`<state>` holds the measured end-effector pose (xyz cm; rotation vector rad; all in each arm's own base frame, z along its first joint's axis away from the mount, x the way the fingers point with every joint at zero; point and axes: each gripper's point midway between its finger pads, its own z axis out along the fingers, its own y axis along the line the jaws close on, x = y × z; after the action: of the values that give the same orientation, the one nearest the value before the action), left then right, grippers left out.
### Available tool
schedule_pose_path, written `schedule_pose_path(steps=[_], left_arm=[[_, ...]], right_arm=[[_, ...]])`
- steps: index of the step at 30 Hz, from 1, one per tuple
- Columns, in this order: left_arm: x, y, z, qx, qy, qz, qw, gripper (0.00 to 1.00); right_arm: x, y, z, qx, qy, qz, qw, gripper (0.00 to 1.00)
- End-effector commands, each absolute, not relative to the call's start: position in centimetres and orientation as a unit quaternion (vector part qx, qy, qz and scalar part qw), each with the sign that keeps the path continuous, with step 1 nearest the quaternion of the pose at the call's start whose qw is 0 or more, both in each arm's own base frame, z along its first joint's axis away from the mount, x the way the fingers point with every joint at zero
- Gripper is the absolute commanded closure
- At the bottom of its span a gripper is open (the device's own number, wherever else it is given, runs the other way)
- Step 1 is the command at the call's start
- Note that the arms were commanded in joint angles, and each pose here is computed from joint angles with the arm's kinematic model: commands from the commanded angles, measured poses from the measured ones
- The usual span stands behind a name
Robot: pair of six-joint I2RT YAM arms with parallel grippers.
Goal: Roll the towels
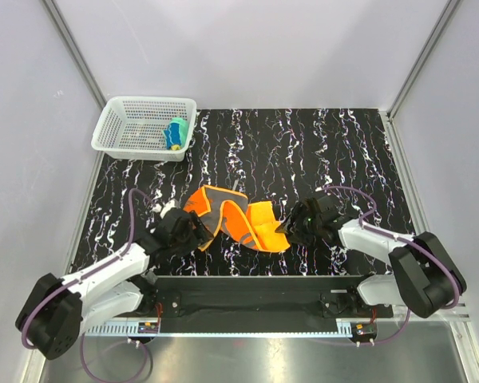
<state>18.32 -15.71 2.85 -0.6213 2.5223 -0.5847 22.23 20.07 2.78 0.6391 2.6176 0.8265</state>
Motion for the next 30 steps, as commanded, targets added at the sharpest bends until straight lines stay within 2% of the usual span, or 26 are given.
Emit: schedule_pose_path(steps=[1,5,9,10,12,13,15,16,21,24,28,30], left_arm=[[17.9,-16.0,0.9,-0.221,0.928,-0.207,0.218,0.22],[18.2,-16.0,-0.1,-0.216,0.932,-0.195,0.214,0.29],[18.5,-16.4,-0.8,-0.210,0.934,-0.197,0.212,0.49],[18.4,-16.4,-1.1,-0.209,0.935,-0.196,0.208,0.63],[18.5,-16.5,-1.3,-0.205,0.936,-0.197,0.209,0.80],[18.5,-16.7,-1.3,-0.204,0.936,-0.200,0.207,0.98],[18.6,-16.8,-1.2,-0.200,0.936,-0.201,0.208,1.00],[18.7,-16.9,-1.0,-0.198,0.936,-0.203,0.210,1.00],[19.4,-16.7,1.7,-0.175,0.938,-0.194,0.229,1.00],[20.6,-16.1,5.1,-0.155,0.934,-0.182,0.267,1.00],[22.4,-15.7,10.5,-0.132,0.924,-0.177,0.313,1.00],[23.3,-15.7,12.4,-0.113,0.923,-0.170,0.326,1.00]], right_arm=[[21.0,19.8,1.0,0.221,0.927,0.269,0.141,0.39],[21.1,20.1,0.7,0.217,0.928,0.267,0.141,0.48],[20.9,20.3,0.9,0.209,0.929,0.271,0.142,0.61],[20.7,20.4,0.8,0.208,0.930,0.271,0.139,0.68],[20.8,20.8,0.9,0.201,0.928,0.279,0.143,0.77],[20.7,20.9,0.9,0.202,0.927,0.282,0.140,0.85],[20.8,21.1,1.1,0.199,0.925,0.291,0.142,0.97],[20.7,21.3,1.1,0.200,0.924,0.294,0.140,1.00],[21.6,21.7,3.2,0.196,0.915,0.313,0.164,1.00],[23.0,21.0,5.7,0.195,0.912,0.303,0.196,1.00],[27.1,19.5,11.6,0.184,0.900,0.294,0.264,1.00],[28.5,18.1,12.9,0.191,0.902,0.274,0.274,1.00]])
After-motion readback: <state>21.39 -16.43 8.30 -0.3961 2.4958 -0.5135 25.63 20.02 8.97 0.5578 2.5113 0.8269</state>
